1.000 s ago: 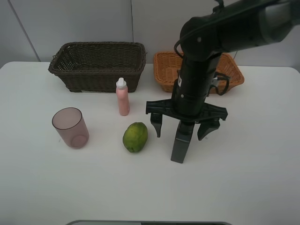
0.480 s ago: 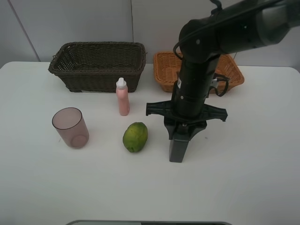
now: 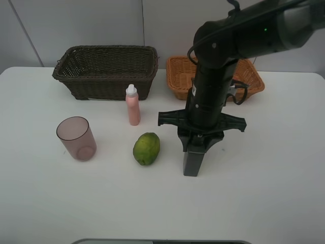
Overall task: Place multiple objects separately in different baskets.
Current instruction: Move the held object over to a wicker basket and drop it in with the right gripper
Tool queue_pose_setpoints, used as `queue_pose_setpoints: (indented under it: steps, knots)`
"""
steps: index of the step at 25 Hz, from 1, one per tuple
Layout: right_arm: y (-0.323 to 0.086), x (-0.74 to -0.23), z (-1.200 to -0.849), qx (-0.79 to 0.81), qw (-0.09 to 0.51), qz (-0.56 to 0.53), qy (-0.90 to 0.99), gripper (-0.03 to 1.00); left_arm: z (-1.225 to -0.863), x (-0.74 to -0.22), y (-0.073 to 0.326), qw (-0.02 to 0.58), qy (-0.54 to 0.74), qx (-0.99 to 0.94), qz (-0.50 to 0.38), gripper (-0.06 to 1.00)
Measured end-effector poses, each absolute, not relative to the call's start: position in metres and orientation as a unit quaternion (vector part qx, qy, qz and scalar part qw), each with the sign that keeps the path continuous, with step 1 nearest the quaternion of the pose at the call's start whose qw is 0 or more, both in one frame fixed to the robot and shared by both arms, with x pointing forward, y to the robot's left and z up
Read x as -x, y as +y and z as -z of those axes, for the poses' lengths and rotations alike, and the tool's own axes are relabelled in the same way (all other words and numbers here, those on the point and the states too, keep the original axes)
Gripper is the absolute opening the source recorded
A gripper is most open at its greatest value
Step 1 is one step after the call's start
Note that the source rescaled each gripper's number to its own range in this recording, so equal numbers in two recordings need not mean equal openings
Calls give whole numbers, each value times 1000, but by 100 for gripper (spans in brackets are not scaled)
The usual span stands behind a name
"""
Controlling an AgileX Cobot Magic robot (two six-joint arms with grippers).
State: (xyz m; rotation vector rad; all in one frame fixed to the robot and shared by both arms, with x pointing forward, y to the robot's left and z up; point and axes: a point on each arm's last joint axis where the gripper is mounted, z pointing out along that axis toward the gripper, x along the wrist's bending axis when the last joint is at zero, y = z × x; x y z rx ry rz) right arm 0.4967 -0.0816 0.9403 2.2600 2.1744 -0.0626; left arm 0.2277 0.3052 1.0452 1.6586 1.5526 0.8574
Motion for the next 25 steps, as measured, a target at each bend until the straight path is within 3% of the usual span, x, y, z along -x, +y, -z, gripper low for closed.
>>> queue_pose_setpoints:
  steps: [11,18,25]
  knots:
    - [-80,-498,-951,-702,2,15,712,3,-1045,-228,305,349,599,-640,-331,85]
    - [-64,-518,-1019,-612,14,-34,790,3,-1045,-228,305,349,599,-640,-331,85]
    - [-49,-555,-1075,-558,89,-125,815,3,-1045,-228,305,349,599,-640,-331,85]
